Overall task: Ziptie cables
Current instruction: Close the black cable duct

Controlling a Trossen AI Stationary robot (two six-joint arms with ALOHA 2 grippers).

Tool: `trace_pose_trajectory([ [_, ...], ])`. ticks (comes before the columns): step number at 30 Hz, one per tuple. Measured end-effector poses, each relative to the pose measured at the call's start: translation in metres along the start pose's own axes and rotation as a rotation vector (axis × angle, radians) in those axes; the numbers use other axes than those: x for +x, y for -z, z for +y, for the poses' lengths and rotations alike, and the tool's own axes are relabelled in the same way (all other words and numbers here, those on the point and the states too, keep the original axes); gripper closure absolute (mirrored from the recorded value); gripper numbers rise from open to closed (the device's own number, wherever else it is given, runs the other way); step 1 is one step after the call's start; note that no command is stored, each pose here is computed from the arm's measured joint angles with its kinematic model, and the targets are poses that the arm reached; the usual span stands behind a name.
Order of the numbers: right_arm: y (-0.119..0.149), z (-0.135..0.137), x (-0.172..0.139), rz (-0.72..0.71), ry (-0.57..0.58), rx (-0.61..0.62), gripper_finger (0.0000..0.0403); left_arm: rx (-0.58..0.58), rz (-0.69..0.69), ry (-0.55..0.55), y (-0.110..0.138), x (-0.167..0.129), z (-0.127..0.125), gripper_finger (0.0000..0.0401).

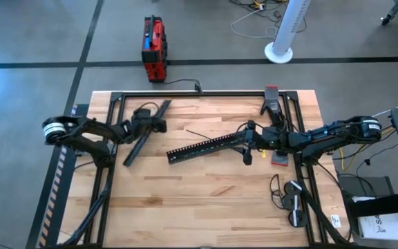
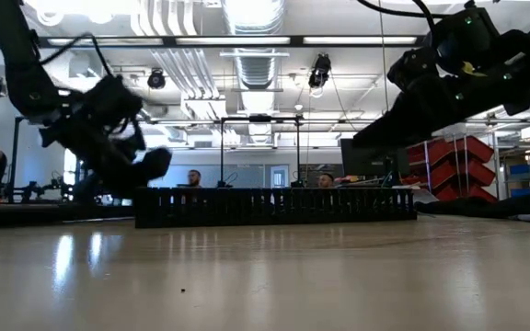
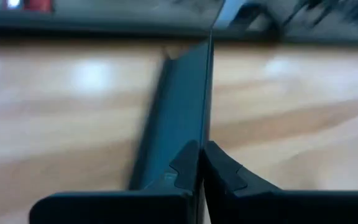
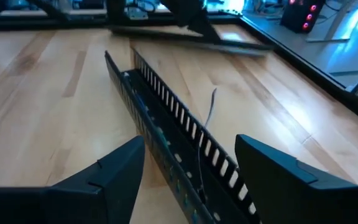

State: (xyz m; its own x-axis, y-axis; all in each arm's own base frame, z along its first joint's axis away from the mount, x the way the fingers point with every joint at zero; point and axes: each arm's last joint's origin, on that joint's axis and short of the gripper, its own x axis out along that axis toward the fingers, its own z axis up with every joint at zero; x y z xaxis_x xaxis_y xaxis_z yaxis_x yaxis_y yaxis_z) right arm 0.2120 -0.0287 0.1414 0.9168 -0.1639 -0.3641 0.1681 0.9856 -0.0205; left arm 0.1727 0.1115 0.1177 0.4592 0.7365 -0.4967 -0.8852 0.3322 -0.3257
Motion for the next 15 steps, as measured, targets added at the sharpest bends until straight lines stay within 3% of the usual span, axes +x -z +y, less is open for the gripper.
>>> trace_pose_trajectory([
  [12,0.009,0.005,0.015,-0.032,-0.019,0.063,0.0167,0.073,-0.173,0.282,-0.037,-0.044,-0.057,0.0401],
  [15,0.014,0.007,0.021,-0.040,-0.028,0.072,0.0171,0.123,-0.147,0.272,-0.038,-0.047,-0.061,0.0401],
])
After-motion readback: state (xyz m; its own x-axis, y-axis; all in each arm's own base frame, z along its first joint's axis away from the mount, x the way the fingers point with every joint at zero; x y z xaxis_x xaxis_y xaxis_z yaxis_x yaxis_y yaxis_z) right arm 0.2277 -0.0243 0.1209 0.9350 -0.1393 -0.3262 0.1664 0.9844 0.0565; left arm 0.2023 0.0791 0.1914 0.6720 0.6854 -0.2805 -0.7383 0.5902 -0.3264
